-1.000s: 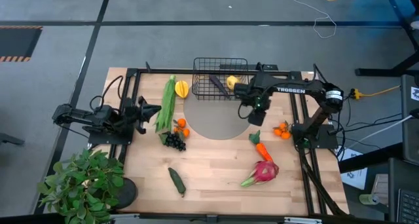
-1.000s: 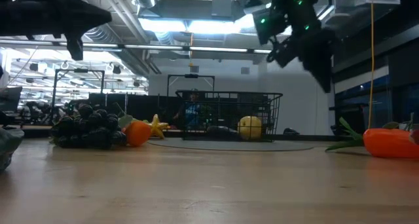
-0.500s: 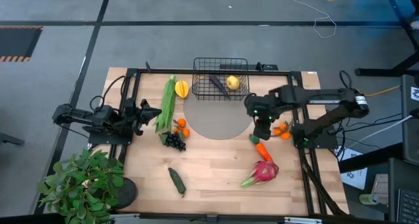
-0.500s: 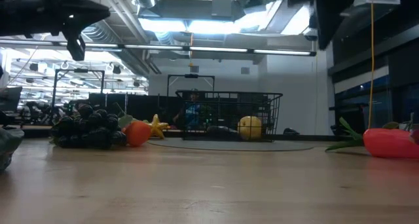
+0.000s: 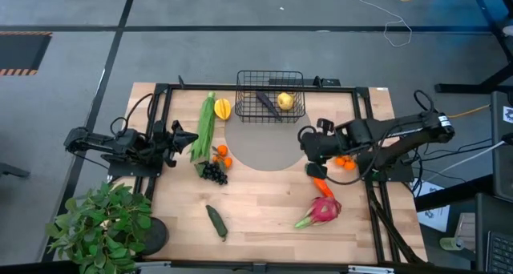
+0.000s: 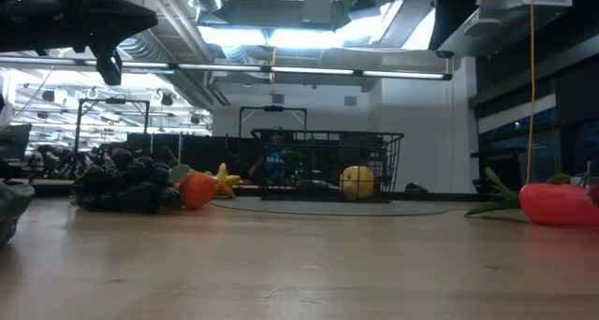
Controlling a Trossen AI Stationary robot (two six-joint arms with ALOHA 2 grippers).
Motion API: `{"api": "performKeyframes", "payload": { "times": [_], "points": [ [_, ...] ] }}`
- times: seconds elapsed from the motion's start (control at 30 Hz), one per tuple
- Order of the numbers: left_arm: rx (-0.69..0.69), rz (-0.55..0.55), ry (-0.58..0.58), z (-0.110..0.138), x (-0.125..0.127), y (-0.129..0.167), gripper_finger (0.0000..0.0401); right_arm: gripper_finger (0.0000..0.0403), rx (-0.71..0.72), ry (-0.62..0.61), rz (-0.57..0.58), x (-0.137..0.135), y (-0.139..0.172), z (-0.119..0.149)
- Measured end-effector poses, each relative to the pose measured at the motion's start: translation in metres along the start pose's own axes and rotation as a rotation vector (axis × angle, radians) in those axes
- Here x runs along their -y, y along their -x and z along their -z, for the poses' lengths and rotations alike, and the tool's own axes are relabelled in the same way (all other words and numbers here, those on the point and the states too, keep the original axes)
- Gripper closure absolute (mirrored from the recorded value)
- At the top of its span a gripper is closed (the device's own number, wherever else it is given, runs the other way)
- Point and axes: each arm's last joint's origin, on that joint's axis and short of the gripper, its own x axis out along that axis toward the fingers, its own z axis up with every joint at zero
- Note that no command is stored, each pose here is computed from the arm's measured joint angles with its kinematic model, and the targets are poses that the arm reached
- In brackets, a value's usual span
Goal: Build produce basket
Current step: Put the right orange tangerines into the black wire basket
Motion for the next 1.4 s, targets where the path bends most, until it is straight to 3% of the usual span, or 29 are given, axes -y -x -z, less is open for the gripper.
{"api": "performKeyframes", "payload": {
  "times": [0.17, 0.3, 0.4, 0.47, 0.6, 0.8, 1.1, 1.4],
  "points": [
    [0.000, -0.001, -0.038, 0.000, 0.000, 0.000, 0.0378, 0.0281, -0.028, -0.066, 0.113, -0.003, -0.002, 0.012],
    [0.008, -0.003, -0.038, -0.001, 0.000, 0.000, 0.0378, 0.0281, -0.053, -0.071, 0.318, 0.000, -0.007, 0.035],
    [0.019, -0.024, 0.039, -0.001, 0.000, 0.000, 0.0378, 0.0281, -0.002, -0.161, 0.474, 0.007, -0.007, 0.052],
    [-0.010, -0.052, 0.023, -0.002, 0.000, -0.001, 0.0378, 0.0281, 0.036, -0.240, 0.515, 0.011, -0.006, 0.061],
    [-0.040, -0.132, -0.013, -0.011, 0.003, -0.005, 0.0378, 0.0281, 0.078, -0.356, 0.521, 0.018, -0.005, 0.074],
    [-0.029, -0.130, -0.113, -0.037, 0.017, -0.015, 0.0378, 0.0281, 0.058, -0.445, 0.506, 0.025, -0.011, 0.094],
    [-0.151, -0.164, -0.169, -0.034, 0.022, -0.028, 0.0378, 0.0281, -0.289, -0.584, 0.322, 0.021, -0.031, 0.119],
    [-0.182, -0.182, -0.116, -0.027, 0.022, -0.033, 0.0378, 0.0281, -0.414, -0.615, 0.320, 0.021, -0.046, 0.135]
  ]
}}
